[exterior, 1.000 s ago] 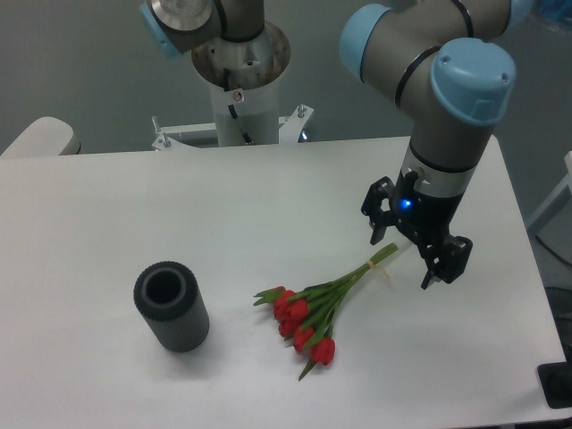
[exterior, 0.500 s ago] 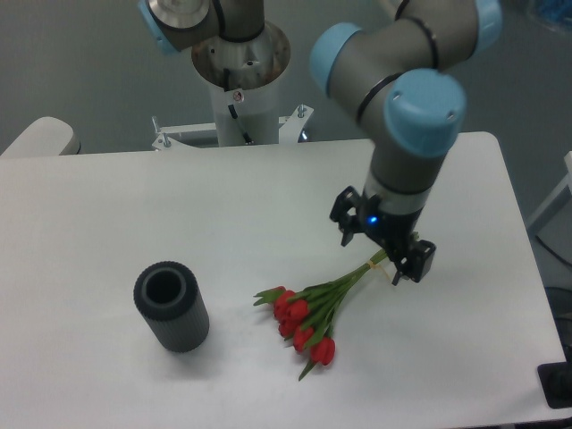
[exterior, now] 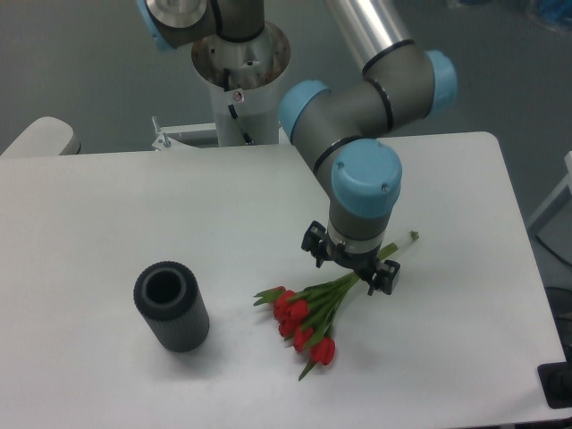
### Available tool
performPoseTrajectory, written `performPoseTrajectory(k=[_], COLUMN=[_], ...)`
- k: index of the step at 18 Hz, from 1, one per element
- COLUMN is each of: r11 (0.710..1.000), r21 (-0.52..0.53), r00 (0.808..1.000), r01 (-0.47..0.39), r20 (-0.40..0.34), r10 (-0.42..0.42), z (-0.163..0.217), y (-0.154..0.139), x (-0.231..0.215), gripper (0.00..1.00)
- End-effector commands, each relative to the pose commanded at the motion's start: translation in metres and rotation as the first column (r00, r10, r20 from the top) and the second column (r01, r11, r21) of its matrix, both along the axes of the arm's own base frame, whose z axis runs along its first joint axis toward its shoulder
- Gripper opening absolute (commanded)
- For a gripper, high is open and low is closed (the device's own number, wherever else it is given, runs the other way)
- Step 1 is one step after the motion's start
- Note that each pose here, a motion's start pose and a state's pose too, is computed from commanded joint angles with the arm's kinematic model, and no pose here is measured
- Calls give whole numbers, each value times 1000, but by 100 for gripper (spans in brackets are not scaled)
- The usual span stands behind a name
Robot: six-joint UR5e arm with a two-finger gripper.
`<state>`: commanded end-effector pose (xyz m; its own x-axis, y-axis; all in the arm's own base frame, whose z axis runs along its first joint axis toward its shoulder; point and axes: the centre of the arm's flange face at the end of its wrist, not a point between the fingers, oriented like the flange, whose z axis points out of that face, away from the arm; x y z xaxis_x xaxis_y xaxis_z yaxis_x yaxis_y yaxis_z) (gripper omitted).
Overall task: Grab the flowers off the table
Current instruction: 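Move the open gripper over the tulip stems and lower it, then close the gripper around the green tulip stems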
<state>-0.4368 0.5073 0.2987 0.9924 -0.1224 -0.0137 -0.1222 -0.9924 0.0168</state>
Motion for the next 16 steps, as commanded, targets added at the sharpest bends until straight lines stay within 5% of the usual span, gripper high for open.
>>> performPoseTrajectory(k=[5, 16], r11=[985, 986], r21=[-6, 12], r00=[985, 985], r01=[171, 167], r20=[6, -37], r10=[-171, -166], z=[-20, -66], y=[-3, -12], x=[-2, 11], gripper=[100, 100])
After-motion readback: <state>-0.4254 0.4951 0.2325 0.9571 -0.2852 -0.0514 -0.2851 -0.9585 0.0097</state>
